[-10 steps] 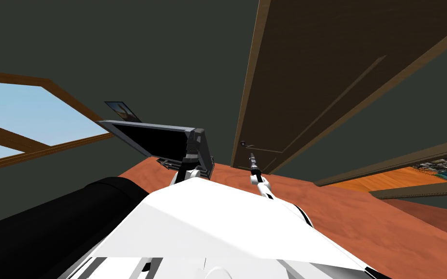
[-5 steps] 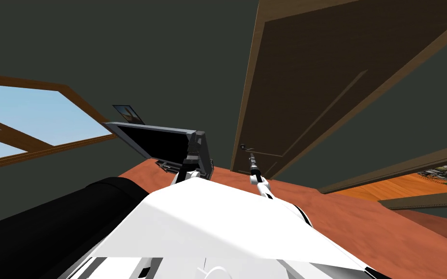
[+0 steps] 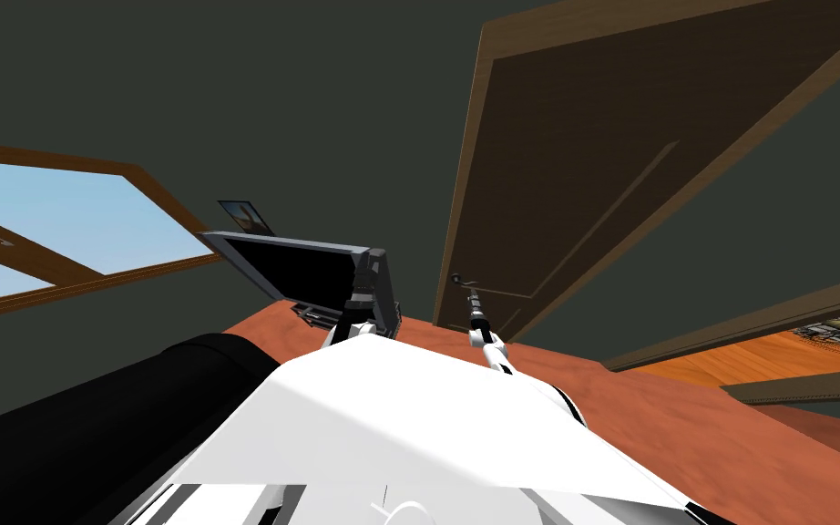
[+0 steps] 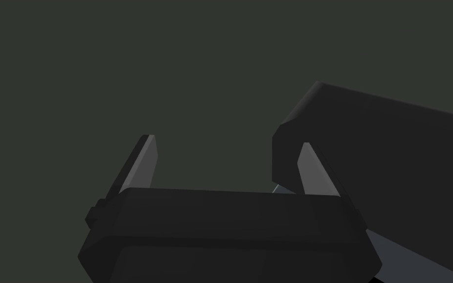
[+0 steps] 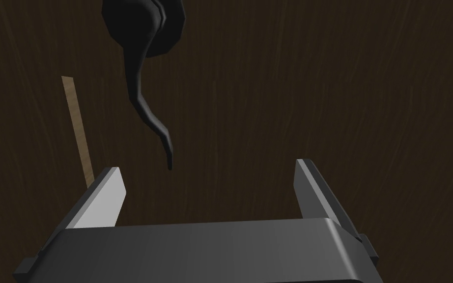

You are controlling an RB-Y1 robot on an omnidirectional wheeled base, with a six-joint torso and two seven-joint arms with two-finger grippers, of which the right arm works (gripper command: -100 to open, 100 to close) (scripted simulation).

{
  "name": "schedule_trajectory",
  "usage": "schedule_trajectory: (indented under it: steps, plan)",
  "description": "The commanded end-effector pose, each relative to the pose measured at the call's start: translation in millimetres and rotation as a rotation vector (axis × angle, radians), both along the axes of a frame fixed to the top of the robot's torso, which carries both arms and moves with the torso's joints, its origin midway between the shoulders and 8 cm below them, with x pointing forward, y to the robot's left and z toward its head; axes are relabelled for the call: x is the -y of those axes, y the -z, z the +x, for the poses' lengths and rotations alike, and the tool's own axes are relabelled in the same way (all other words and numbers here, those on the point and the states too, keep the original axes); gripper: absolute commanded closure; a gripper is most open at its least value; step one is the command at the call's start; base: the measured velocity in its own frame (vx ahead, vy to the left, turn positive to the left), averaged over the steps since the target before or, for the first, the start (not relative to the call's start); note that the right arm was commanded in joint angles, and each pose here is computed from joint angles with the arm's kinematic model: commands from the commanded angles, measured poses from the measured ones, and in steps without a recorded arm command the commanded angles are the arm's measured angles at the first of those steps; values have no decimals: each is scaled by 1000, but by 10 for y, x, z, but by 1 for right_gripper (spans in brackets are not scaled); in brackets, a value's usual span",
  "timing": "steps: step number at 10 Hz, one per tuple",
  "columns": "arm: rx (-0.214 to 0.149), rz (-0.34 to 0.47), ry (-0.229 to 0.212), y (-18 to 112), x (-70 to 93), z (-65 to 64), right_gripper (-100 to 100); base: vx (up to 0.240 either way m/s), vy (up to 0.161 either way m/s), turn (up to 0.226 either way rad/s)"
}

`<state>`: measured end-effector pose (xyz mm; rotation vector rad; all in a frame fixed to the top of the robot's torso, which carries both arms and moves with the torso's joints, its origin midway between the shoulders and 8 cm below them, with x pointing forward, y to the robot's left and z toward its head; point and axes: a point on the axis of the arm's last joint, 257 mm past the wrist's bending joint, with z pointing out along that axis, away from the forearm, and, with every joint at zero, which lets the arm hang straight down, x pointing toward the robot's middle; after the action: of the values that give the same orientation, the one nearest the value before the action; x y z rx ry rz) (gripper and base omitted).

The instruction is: Pull the door open

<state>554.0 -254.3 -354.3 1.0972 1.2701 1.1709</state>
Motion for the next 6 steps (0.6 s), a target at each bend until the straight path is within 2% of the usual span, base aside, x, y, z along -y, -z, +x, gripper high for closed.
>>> schedule_trajectory:
  steps: [1,6]
  plan:
    - [0,0,0,1,0,-1,-100,7,11,-9]
    - [0,1,0,1,-3,-1,-100,21,1,3]
